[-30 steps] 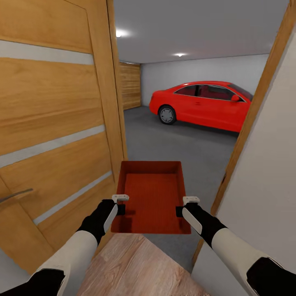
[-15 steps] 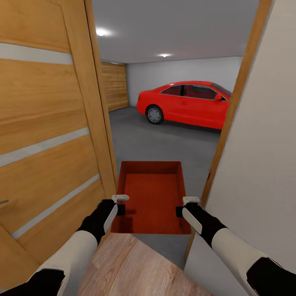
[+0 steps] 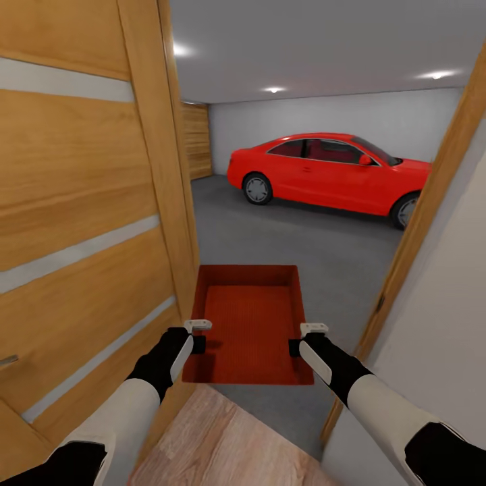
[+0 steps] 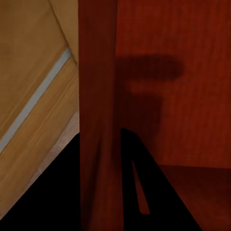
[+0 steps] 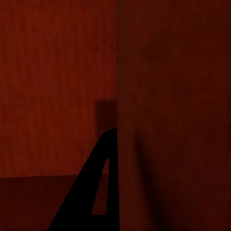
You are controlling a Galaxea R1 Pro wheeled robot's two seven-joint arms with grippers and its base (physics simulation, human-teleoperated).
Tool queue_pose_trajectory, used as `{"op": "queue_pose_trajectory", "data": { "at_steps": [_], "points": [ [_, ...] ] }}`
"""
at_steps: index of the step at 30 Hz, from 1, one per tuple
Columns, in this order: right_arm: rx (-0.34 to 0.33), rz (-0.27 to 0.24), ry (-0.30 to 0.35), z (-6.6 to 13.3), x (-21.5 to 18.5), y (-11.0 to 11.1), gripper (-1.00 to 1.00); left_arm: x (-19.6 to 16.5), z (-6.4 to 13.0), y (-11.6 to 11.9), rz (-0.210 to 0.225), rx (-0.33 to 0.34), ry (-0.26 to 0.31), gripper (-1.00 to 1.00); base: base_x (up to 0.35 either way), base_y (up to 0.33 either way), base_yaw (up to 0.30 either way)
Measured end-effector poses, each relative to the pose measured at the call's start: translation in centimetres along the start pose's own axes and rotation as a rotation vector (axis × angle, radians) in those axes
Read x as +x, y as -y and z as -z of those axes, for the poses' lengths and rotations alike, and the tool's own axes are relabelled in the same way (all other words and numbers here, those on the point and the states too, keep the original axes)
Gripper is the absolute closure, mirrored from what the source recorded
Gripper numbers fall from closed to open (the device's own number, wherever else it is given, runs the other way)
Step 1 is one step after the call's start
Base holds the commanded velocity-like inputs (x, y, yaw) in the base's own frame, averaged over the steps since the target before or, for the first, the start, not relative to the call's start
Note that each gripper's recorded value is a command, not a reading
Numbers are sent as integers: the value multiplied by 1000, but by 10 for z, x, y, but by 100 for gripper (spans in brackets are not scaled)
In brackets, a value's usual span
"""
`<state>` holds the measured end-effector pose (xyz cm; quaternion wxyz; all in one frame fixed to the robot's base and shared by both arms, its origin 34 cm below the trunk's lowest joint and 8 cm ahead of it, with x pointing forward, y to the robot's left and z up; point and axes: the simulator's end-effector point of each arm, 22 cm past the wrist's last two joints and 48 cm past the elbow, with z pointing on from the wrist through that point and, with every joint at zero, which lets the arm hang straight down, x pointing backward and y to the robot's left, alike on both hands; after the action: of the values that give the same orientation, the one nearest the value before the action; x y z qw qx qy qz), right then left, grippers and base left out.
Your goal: Move the two storage containers from the living room to the garage. In the garage, place one container on the floor and stack the other container on top of it (either order is fine).
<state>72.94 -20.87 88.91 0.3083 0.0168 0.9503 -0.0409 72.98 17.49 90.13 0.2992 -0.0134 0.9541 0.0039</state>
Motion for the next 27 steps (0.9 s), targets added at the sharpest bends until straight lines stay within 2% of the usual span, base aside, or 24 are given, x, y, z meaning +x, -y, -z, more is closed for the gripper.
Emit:
{"op": "queue_pose_trajectory", "data": {
  "at_steps": [9,27],
  "points": [
    [0,-1,2,0,0,0,100,-1,0,0,0,0,2,100,151,137,-27],
    [0,-1,3,0,-1,0,100,-1,0,0,0,0,3,100,2,2,-235]
  ]
}}
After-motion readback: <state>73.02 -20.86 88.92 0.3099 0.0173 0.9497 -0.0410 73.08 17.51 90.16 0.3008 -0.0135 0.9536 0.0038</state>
